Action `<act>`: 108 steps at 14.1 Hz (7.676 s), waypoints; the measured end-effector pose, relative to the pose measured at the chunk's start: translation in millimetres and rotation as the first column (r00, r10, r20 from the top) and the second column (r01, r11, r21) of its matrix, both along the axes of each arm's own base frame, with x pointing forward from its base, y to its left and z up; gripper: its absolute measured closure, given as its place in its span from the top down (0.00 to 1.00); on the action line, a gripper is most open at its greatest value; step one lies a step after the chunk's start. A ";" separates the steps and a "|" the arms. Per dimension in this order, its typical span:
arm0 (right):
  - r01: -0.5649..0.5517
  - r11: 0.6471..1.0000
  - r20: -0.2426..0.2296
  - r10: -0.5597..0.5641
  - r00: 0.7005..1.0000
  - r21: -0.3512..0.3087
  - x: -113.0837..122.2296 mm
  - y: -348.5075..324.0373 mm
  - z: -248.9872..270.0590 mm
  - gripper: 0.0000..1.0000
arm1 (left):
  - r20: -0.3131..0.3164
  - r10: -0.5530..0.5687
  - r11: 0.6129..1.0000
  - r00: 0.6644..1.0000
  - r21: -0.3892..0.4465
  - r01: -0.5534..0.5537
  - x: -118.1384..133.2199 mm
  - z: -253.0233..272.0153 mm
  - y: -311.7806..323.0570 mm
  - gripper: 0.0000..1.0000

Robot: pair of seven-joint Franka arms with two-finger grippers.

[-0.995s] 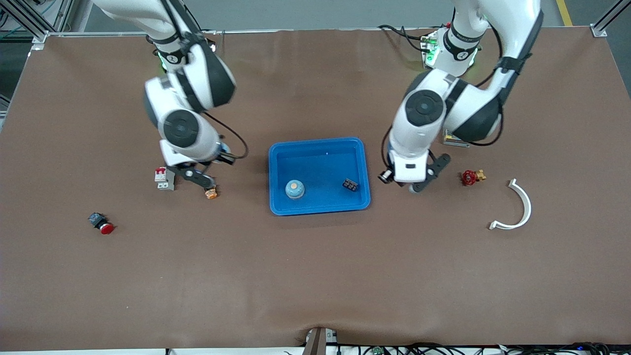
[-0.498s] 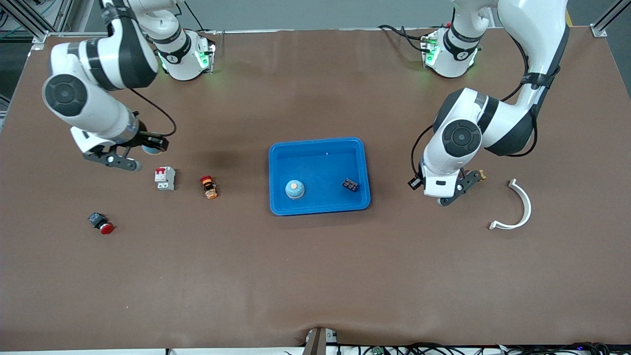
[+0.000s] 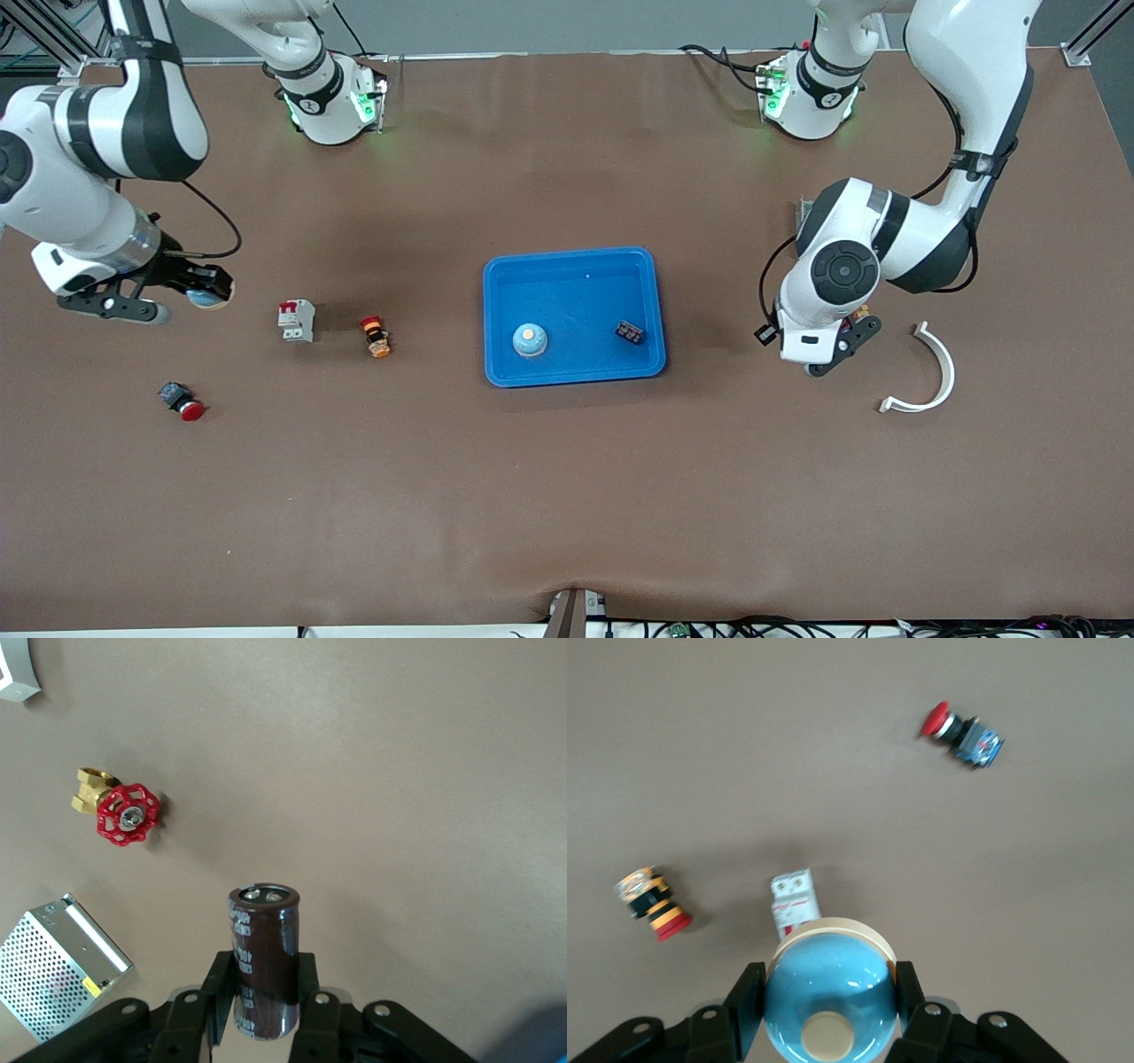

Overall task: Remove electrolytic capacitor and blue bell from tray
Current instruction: 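Carry the capacitor with the left gripper while the right gripper carries the bell, then release the capacitor with the left gripper while the right gripper releases the bell, then reach the left gripper to the capacitor while the right gripper reaches the bell, then grasp the capacitor with the left gripper while the right gripper grasps the bell, then carry the capacitor with the left gripper while the right gripper carries the bell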

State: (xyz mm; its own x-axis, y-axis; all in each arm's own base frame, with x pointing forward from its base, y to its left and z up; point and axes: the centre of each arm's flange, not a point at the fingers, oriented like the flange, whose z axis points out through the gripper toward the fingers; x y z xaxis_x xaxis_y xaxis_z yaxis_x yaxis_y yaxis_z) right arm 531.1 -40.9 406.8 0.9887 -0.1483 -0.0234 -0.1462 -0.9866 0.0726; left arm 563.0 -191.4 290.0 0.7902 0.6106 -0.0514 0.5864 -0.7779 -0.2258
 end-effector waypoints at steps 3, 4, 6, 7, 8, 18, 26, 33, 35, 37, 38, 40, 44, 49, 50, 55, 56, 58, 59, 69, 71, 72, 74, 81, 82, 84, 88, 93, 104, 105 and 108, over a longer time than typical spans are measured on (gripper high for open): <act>0.015 1.000 0.011 -0.015 1.000 0.003 11.2 -26.0 -33.2 0.63 | -0.003 0.008 1.000 1.000 0.002 -0.008 -0.1 -1.4 3.3 0.33; 0.025 1.000 0.005 -0.025 1.000 0.005 15.2 -34.0 -49.9 0.63 | -0.005 0.015 1.000 1.000 0.003 -0.015 0.3 -2.2 6.8 0.33; 0.045 0.999 -0.015 -0.044 0.999 0.009 25.0 -47.1 -81.0 0.63 | -0.011 0.031 0.999 0.999 0.006 -0.031 1.2 -4.9 16.5 0.33; 0.056 0.998 -0.023 -0.056 0.998 0.014 31.3 -52.4 -91.9 0.63 | -0.018 0.038 0.999 0.999 0.008 -0.037 0.3 -7.6 20.8 0.33; 0.073 0.997 -0.026 -0.072 0.997 0.026 38.0 -56.4 -99.4 0.63 | -0.025 0.043 0.999 0.999 0.011 -0.043 -1.0 -10.5 24.7 0.33; 0.141 0.986 0.016 -0.143 0.990 0.087 80.6 -67.0 -148.9 0.63 | -0.090 0.103 0.995 0.991 0.000 -0.104 -38.0 -76.8 86.4 0.33; 0.208 0.968 -0.009 -0.209 0.978 0.139 79.0 -66.5 -207.3 0.63 | -0.115 0.030 0.999 0.993 0.026 -0.027 -65.8 -106.4 90.8 0.33; 0.212 0.968 -0.017 -0.212 0.977 0.137 77.4 -67.7 -218.4 0.63 | -0.126 0.024 1.000 0.992 0.018 -0.022 -69.1 -117.2 88.6 0.49; 0.219 0.966 -0.017 -0.219 0.976 0.137 77.3 -68.1 -218.4 0.63 | -0.118 0.021 1.000 0.993 0.015 -0.020 -66.1 -114.8 86.6 0.70; 0.229 0.964 -0.018 -0.229 0.973 0.136 77.4 -68.5 -218.3 0.77 | -0.110 0.016 1.000 0.994 0.015 -0.015 -57.8 -106.0 81.3 0.89; 0.230 0.964 -0.018 -0.229 0.973 0.136 77.7 -68.0 -217.8 0.86 | -0.113 0.012 1.000 0.994 0.021 -0.010 -52.5 -98.6 76.7 0.98; 0.260 0.956 -0.044 -0.256 0.966 0.138 78.9 -65.2 -211.5 1.00 | -0.112 0.006 0.999 0.994 0.032 -0.003 -38.2 -77.2 64.3 1.00; 0.555 0.824 -0.101 -0.546 0.831 0.111 87.4 -27.5 -162.7 1.00 | -0.062 -0.005 1.000 0.998 0.029 0.007 -6.4 -27.3 40.8 1.00; 0.792 0.603 -0.068 -0.790 0.609 0.093 99.6 73.7 -128.9 1.00 | -0.009 0.004 1.000 1.000 -0.027 -0.004 9.2 5.1 5.6 1.00; 0.793 0.603 -0.068 -0.790 0.609 0.092 100.4 85.1 -126.3 1.00 | -0.004 0.010 0.999 1.000 -0.039 -0.010 8.4 9.1 -7.9 1.00; 0.841 0.535 -0.069 -0.839 0.540 0.080 97.2 145.5 -120.1 1.00 | 0.039 0.089 0.994 0.995 -0.062 -0.087 6.4 18.5 -82.9 1.00; 0.862 0.501 -0.066 -0.860 0.506 0.080 95.1 166.8 -117.8 1.00 | 0.042 0.109 0.992 0.993 -0.068 -0.105 6.1 17.3 -98.5 1.00; 0.880 0.465 -0.060 -0.880 0.471 0.092 89.0 215.8 -110.4 1.00 | 0.043 0.146 0.987 0.988 -0.077 -0.142 5.3 12.1 -124.9 1.00; 0.882 0.460 -0.059 -0.882 0.467 0.099 84.4 238.8 -107.2 1.00 | 0.041 0.162 0.984 0.986 -0.080 -0.159 4.6 8.7 -135.8 1.00; 0.955 0.249 -0.077 -0.961 0.264 0.161 41.8 374.4 -140.4 1.00 | 0.043 0.310 0.945 0.950 -0.122 -0.303 -19.7 -27.3 -220.3 1.00; 0.969 0.195 -0.083 -0.974 0.209 0.150 37.3 391.5 -150.9 1.00 | 0.033 0.338 0.935 0.940 -0.126 -0.332 -22.6 -42.8 -226.0 1.00; 0.973 0.180 -0.086 -0.977 0.193 0.147 35.9 399.0 -153.8 1.00 | 0.025 0.340 0.934 0.940 -0.123 -0.335 -24.4 -50.5 -227.5 1.00; 0.976 0.167 -0.087 -0.980 0.180 0.139 31.0 411.9 -159.6 1.00 | 0.008 0.341 0.935 0.940 -0.110 -0.338 -28.7 -63.7 -228.8 0.94; 0.974 0.209 -0.064 -0.974 0.215 0.089 1.7 445.2 -194.2 1.00 | -0.005 0.357 0.927 0.934 -0.118 -0.355 -30.9 -88.4 -229.8 0.72; 0.973 0.215 -0.061 -0.974 0.220 0.084 -1.8 449.1 -197.9 1.00 | -0.005 0.358 0.927 0.934 -0.120 -0.356 -30.5 -91.6 -229.4 0.71; 0.972 0.220 -0.058 -0.973 0.225 0.081 -5.6 453.6 -201.0 1.00 | -0.005 0.357 0.927 0.934 -0.118 -0.355 -30.9 -97.6 -229.1 0.69; 0.973 0.211 -0.049 -0.975 0.216 0.095 1.0 455.7 -200.9 1.00 | -0.001 0.366 0.923 0.931 -0.126 -0.363 -29.9 -100.5 -229.3 0.45; 0.973 0.204 -0.035 -0.977 0.208 0.106 15.6 454.0 -212.1 1.00 | 0.010 0.374 0.918 0.927 -0.144 -0.369 -25.3 -98.1 -229.4 0.33; 0.968 0.225 -0.035 -0.973 0.230 0.113 5.0 475.4 -211.9 1.00 | 0.116 0.210 0.973 0.971 -0.124 -0.195 37.7 33.6 -140.1 0.33; 0.967 0.228 -0.035 -0.972 0.233 0.113 3.7 477.0 -212.0 1.00 | 0.103 0.190 0.978 0.976 -0.109 -0.179 46.3 34.8 -116.2 0.33; 0.966 0.232 -0.033 -0.971 0.237 0.112 1.9 478.8 -213.0 0.95 | 0.053 0.135 0.987 0.989 -0.093 -0.130 67.6 15.3 -40.5 0.33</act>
State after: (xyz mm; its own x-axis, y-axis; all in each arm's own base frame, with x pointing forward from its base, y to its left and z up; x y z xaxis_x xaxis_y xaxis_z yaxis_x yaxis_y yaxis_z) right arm 533.0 437.9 193.8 0.0933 -0.9930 -0.0726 -0.9953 -0.0910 -0.0338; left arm 630.6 -231.8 305.3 0.7060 0.7050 -0.0664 0.6957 -0.7081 -0.1209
